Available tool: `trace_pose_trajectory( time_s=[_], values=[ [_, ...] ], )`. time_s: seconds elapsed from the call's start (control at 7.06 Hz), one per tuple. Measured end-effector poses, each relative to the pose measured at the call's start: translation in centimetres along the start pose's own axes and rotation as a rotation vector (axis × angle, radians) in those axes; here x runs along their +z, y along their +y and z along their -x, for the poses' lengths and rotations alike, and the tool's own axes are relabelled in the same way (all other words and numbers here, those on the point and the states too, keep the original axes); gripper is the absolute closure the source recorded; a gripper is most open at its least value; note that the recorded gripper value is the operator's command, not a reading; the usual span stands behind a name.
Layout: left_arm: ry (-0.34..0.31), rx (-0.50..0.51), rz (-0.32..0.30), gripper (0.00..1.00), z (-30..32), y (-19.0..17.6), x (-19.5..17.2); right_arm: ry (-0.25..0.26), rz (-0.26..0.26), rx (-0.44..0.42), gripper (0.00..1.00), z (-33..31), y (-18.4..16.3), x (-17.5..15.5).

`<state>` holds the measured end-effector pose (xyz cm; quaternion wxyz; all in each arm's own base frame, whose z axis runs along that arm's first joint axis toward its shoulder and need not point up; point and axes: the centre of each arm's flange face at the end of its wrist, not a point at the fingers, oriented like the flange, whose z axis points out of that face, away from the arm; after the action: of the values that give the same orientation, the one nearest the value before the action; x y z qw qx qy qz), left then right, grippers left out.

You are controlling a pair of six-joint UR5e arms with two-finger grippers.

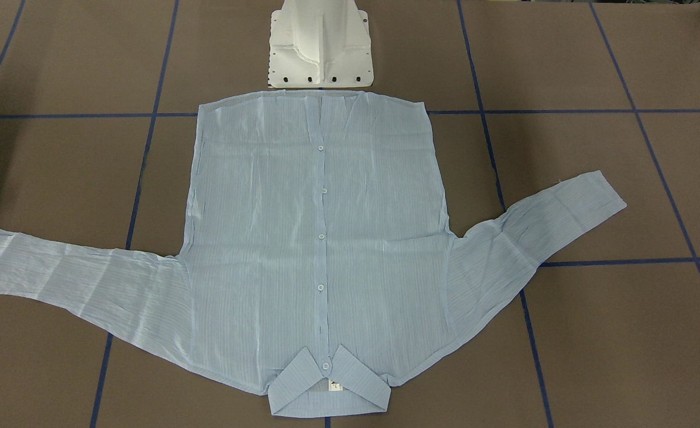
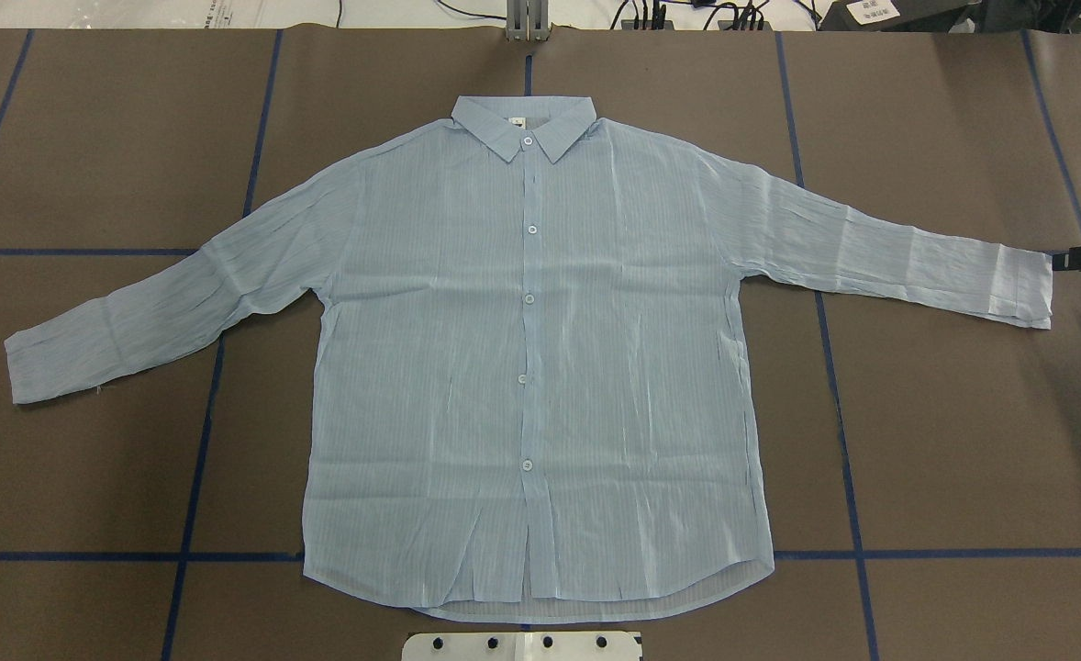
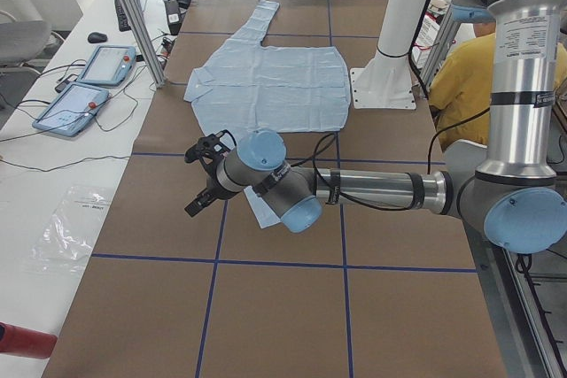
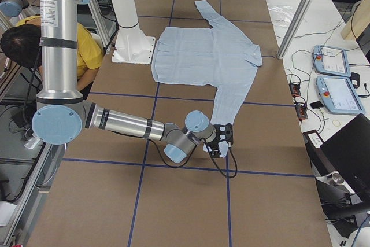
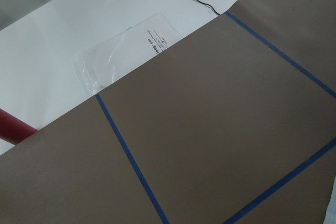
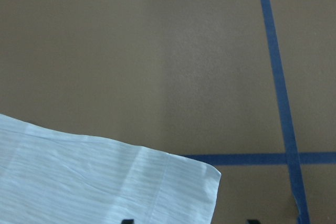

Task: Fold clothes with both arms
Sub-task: 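Move the right gripper to the cuff of the sleeve nearest it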

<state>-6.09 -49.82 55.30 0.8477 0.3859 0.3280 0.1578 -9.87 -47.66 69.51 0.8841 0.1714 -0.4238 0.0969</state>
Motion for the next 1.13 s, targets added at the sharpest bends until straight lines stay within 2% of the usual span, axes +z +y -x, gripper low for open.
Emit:
trace_pose_trajectory(
  time_s=[0.28, 0.57, 0.71, 0.85, 0.99, 1.13],
  values=[
    [0.001, 0.001, 0.001, 0.00, 0.0, 0.5, 0.0, 0.021, 0.032, 0.044, 0.41, -0.4, 1.9, 1.6],
    [0.005, -0.002, 0.004, 0.00, 0.0, 1.0, 0.1, 0.040, 0.035, 0.029, 0.48, 0.8, 2.9, 3.2],
    [0.007, -0.003, 0.007, 0.00, 0.0, 1.2, 0.1, 0.041, 0.035, 0.020, 0.61, 1.3, 3.0, 3.6],
    [0.007, -0.004, 0.009, 0.00, 0.1, 1.4, 0.2, 0.037, 0.035, 0.014, 0.95, 1.7, 3.0, 3.8],
    [0.007, -0.004, 0.009, 0.00, 0.3, 1.8, 0.4, 0.031, 0.033, 0.009, 1.00, 2.2, 2.9, 3.9],
    [0.007, 0.001, 0.003, 0.00, 0.6, 2.4, 0.8, 0.024, 0.029, 0.003, 1.00, 2.6, 2.7, 3.8]
  ],
)
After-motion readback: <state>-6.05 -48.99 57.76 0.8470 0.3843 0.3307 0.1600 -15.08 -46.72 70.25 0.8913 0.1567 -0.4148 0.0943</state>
